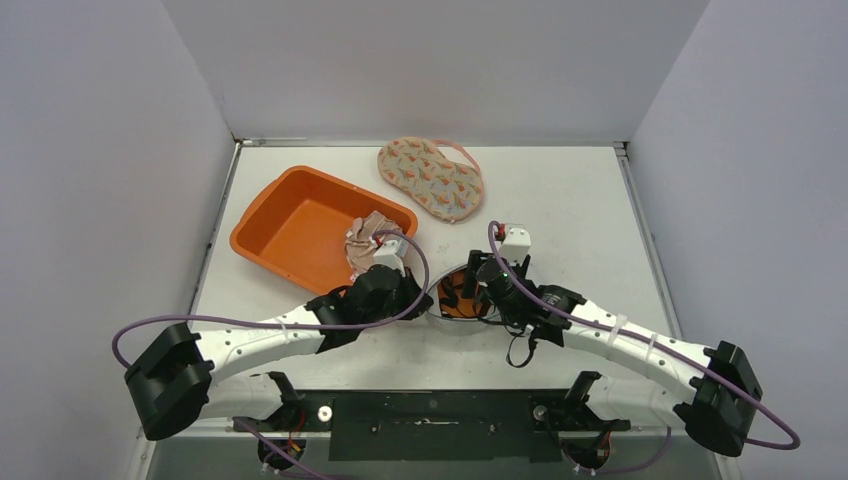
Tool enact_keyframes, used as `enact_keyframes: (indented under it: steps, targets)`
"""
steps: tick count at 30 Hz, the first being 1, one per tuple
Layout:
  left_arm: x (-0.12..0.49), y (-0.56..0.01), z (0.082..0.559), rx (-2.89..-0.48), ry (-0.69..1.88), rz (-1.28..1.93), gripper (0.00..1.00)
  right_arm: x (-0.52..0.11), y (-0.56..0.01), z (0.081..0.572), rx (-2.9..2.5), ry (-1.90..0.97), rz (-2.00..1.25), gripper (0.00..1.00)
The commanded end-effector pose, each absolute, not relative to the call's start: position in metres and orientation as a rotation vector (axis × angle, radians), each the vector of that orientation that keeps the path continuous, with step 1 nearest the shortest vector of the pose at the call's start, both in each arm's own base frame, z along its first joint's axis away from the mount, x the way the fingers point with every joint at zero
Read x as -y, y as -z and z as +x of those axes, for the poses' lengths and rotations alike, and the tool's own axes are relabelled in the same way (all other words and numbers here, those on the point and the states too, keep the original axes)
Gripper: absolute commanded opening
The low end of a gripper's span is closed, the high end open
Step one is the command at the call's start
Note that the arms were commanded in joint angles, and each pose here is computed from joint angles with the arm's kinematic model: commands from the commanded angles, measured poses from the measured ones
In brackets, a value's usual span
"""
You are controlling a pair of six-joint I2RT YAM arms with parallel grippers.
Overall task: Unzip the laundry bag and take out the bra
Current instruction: Pick up the bra from the laundry bag.
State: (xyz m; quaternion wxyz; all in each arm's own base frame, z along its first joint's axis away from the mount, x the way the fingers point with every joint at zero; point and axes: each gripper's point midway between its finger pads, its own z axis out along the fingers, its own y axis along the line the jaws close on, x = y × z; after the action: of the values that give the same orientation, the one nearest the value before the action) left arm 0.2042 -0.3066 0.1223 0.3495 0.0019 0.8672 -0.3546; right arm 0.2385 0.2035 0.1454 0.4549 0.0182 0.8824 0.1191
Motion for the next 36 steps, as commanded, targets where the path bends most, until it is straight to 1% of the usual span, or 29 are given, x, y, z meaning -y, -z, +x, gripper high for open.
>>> enact_keyframes:
  steps: [1, 6, 14, 18, 19, 23, 26, 30, 34, 36]
  targets:
    - [0.316, -0.137, 0.209, -2.19, 0.96, 0.019, 0.0, -0.203, -0.135, 0.244, -2.179, -0.325, 0.044, 0.64]
    - [0.317, -0.137, 0.21, -2.189, 0.961, 0.023, 0.0, -0.202, -0.117, 0.242, -2.206, -0.349, 0.05, 0.57]
    - [0.32, -0.136, 0.21, -2.194, 0.968, 0.03, 0.0, -0.206, -0.102, 0.244, -2.233, -0.353, 0.043, 0.49]
    - [0.321, -0.136, 0.21, -2.196, 0.969, 0.03, 0.0, -0.208, -0.103, 0.245, -2.226, -0.369, 0.045, 0.48]
    - [0.321, -0.136, 0.21, -2.196, 0.969, 0.03, 0.0, -0.207, -0.103, 0.245, -2.226, -0.359, 0.047, 0.5]
    - [0.321, -0.136, 0.211, -2.197, 0.965, 0.029, 0.0, -0.199, -0.116, 0.247, -2.181, -0.327, 0.062, 0.64]
    - [0.322, -0.136, 0.211, -2.199, 0.964, 0.031, 0.0, -0.196, -0.128, 0.249, -2.157, -0.299, 0.045, 0.66]
    - [0.322, -0.134, 0.211, -2.203, 0.963, 0.031, 0.0, -0.195, -0.137, 0.252, -2.141, -0.271, 0.016, 0.64]
    - [0.322, -0.134, 0.21, -2.204, 0.965, 0.028, 0.0, -0.202, -0.142, 0.256, -2.124, -0.283, -0.04, 0.57]
    - [0.322, -0.134, 0.21, -2.205, 0.965, 0.028, 0.0, -0.206, -0.139, 0.258, -2.138, -0.28, -0.079, 0.54]
